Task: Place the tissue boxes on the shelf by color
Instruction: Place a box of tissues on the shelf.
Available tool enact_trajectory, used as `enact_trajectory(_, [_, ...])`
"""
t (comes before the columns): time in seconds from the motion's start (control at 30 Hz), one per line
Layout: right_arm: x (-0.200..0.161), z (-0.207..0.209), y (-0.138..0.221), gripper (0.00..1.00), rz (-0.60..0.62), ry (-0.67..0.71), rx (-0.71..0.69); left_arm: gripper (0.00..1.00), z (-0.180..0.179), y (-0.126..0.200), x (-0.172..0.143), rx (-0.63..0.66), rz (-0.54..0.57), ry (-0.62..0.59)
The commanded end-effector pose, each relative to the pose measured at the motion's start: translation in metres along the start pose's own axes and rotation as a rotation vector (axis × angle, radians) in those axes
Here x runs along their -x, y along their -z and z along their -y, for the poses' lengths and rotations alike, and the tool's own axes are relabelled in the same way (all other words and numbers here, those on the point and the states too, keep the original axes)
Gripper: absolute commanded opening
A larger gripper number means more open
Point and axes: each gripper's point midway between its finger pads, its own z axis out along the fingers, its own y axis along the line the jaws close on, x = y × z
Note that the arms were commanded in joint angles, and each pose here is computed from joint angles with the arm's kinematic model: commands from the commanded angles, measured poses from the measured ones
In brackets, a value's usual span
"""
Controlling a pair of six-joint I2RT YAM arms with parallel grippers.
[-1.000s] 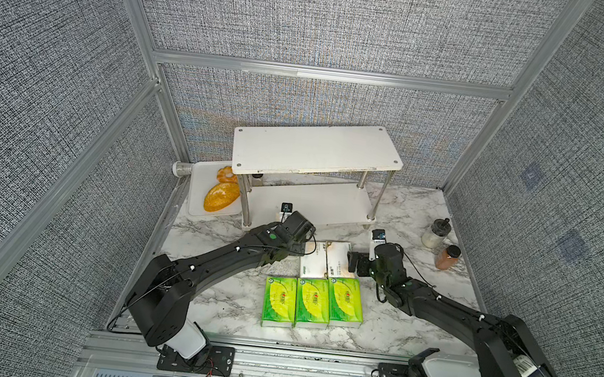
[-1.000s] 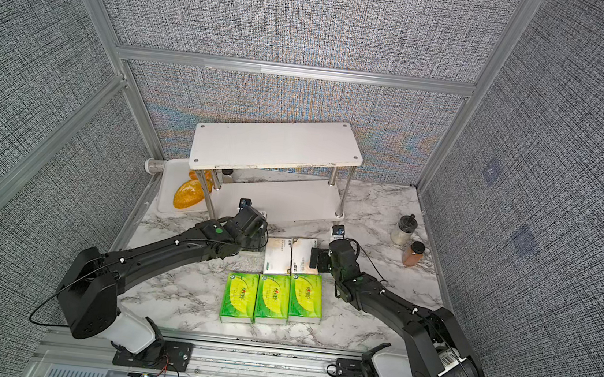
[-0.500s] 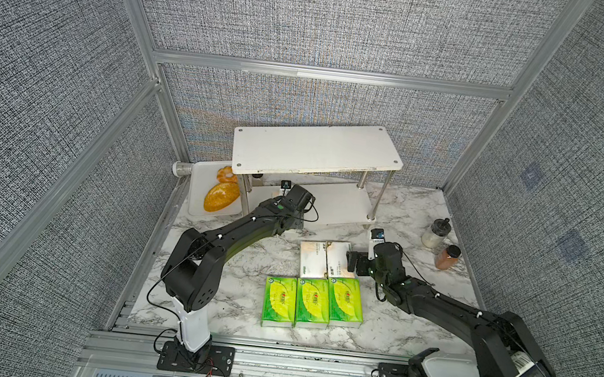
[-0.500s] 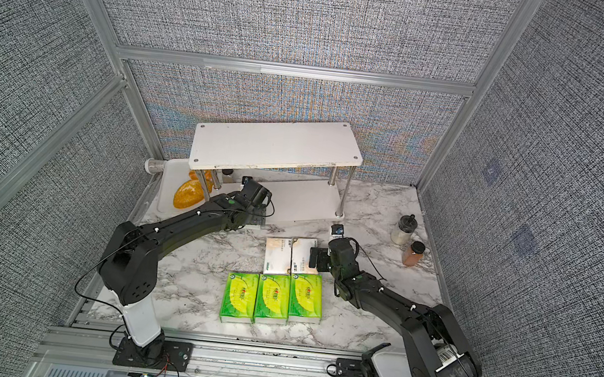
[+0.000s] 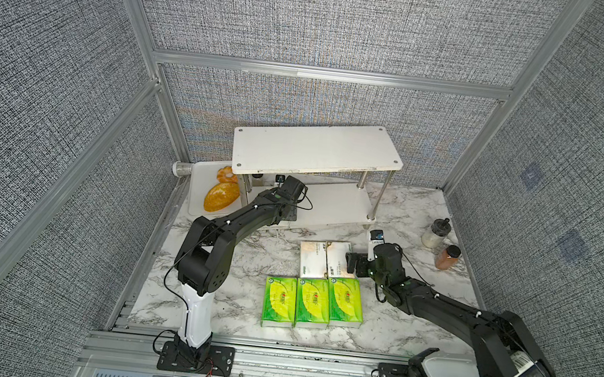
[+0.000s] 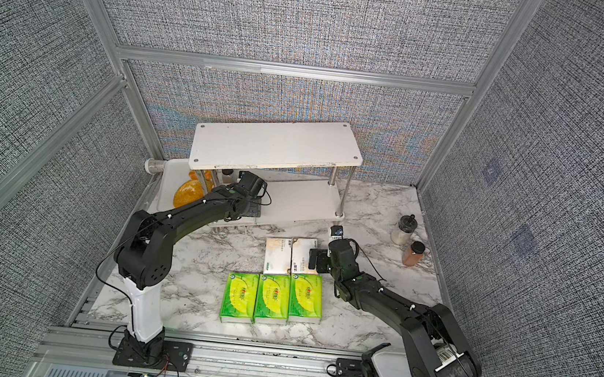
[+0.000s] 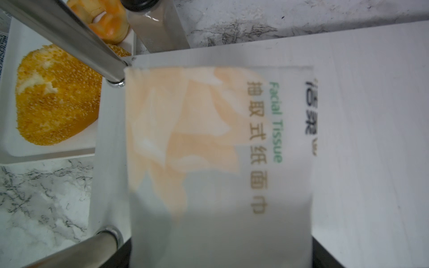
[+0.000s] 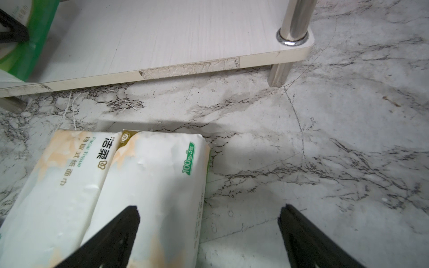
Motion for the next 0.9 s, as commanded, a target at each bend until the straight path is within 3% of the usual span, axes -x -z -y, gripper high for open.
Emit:
enact_trajectory(0.0, [0.002,-0.004,0.000,0.99,0.013,-0.003,0.020,0.82,-0.003,-0.005,0.007,-0.003,0.015,0.003])
enact_trajectory(0.5, [-0.002,-0.011,-0.002,0.99,-0.001,0.002,0.038,0.91,-0.009,-0.031,0.006,0.003,-0.043,0.023])
enact_trajectory(0.87, [-0.002,-0.014,-0.003,0.99,-0.002,0.002,0.045,0.96,-0.006,0.007,0.030,-0.051,0.030,0.036])
